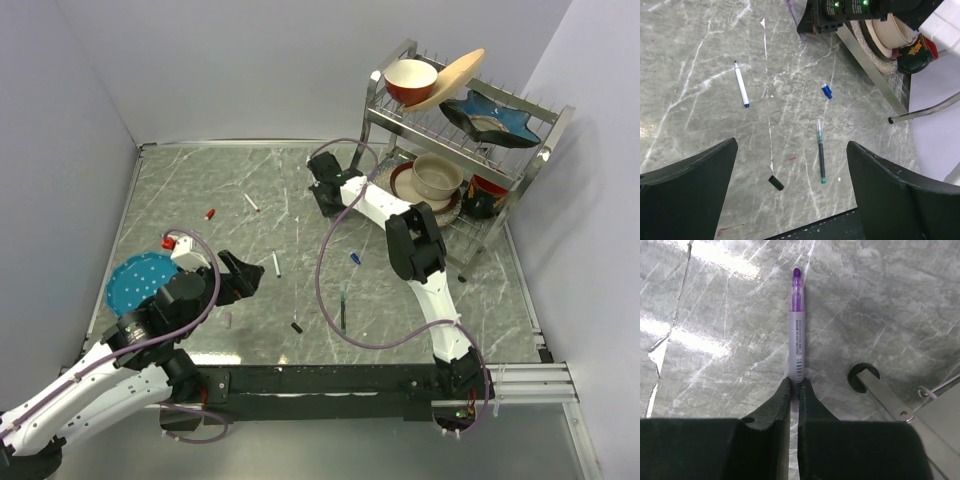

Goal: Insert the pens into the pen caps

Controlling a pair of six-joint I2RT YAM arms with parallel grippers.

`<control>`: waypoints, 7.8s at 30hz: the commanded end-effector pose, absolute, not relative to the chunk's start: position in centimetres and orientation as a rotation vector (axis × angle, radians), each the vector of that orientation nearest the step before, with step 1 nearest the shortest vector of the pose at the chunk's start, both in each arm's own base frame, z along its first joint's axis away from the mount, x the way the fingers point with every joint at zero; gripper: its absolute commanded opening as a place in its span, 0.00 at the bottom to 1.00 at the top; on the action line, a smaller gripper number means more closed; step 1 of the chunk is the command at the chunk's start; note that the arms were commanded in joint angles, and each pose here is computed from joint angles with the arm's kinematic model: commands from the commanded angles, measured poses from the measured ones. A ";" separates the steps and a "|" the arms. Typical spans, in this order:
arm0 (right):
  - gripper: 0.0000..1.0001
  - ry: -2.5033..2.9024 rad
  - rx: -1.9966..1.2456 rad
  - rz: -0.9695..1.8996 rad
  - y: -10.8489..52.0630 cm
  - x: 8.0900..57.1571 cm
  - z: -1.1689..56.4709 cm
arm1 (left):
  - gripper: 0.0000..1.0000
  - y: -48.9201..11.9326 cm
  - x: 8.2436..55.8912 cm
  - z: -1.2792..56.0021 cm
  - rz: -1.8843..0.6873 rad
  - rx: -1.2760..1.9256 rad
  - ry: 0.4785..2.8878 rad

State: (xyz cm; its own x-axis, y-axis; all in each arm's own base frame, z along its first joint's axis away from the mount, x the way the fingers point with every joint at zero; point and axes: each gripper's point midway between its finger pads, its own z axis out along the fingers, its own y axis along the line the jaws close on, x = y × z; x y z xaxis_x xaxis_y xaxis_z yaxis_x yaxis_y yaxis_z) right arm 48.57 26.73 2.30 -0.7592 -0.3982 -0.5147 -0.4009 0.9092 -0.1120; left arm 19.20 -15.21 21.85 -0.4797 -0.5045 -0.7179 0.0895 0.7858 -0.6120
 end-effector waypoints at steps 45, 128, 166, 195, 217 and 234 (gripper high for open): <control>0.00 1.999 -0.474 1.123 33.8 18.2 20.9 | 0.63 -25.8 23.9 23.3 -0.993 -0.261 2.012; 0.00 1.815 -0.403 1.068 26.5 16.2 23.9 | 0.72 -9.2 19.1 5.3 -0.470 -2.009 1.831; 0.00 1.808 -0.420 1.042 26.2 16.3 24.0 | 0.64 -5.9 20.2 2.9 -0.064 -2.054 1.811; 0.00 1.794 -0.436 1.062 25.9 15.6 24.1 | 0.55 -6.6 20.7 1.8 0.100 -2.064 2.020; 0.00 1.780 -0.430 1.064 25.3 15.3 24.8 | 0.46 -7.5 19.9 0.1 0.105 -2.211 1.985; 0.00 1.815 -0.439 1.109 25.6 14.5 24.5 | 0.01 -9.8 24.0 4.4 -0.295 -1.798 2.131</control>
